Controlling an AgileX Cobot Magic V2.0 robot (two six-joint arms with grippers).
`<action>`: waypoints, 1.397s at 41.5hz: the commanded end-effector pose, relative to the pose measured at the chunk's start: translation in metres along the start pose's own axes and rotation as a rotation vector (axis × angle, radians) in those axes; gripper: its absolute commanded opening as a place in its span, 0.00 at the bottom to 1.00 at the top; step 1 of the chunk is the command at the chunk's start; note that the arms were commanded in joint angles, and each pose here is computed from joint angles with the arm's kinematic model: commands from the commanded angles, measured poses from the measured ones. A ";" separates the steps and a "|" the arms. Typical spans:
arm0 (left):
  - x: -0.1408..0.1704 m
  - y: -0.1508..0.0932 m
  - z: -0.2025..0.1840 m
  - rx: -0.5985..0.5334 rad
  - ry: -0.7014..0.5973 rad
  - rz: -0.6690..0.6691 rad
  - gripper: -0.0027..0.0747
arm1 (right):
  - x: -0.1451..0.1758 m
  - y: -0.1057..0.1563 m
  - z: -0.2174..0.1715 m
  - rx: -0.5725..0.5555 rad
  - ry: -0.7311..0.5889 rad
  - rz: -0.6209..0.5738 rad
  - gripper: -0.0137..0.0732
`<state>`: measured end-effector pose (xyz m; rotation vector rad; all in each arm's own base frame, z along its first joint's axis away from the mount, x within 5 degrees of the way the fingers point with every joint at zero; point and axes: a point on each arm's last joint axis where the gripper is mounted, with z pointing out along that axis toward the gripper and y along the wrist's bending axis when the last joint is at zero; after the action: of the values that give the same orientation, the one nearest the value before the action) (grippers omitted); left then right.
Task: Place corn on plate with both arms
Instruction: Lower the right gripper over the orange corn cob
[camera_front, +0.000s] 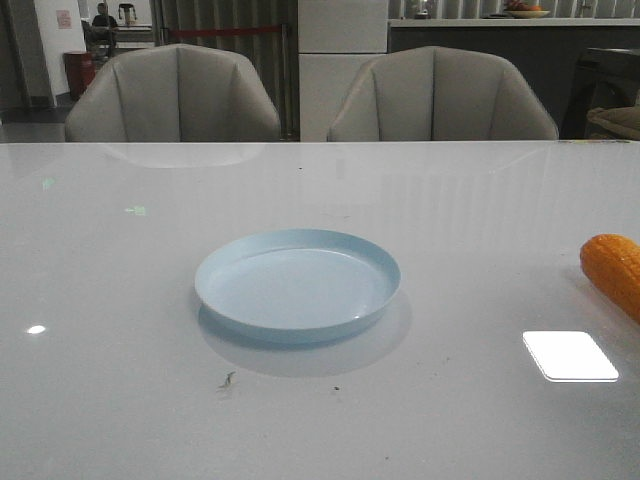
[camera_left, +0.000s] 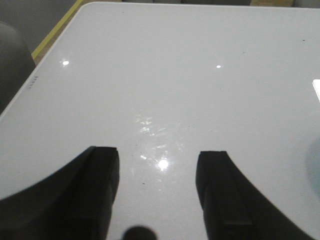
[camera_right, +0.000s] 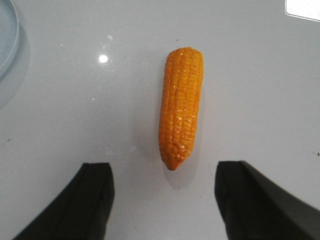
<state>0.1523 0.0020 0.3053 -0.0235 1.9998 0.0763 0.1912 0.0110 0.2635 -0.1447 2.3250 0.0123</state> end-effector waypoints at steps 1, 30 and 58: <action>-0.013 -0.006 -0.009 0.054 -0.104 -0.001 0.58 | -0.023 -0.001 -0.011 0.004 -0.118 0.051 0.78; -0.013 -0.013 -0.011 0.093 -0.101 0.017 0.58 | -0.133 -0.029 0.076 0.044 0.273 0.077 0.78; -0.013 -0.011 -0.010 0.077 -0.097 0.054 0.58 | -0.102 -0.029 0.172 0.019 0.513 0.085 0.78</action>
<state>0.1470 -0.0080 0.3038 0.0566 2.0085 0.0470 0.3837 0.0033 0.1973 -0.0418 2.9313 -0.0017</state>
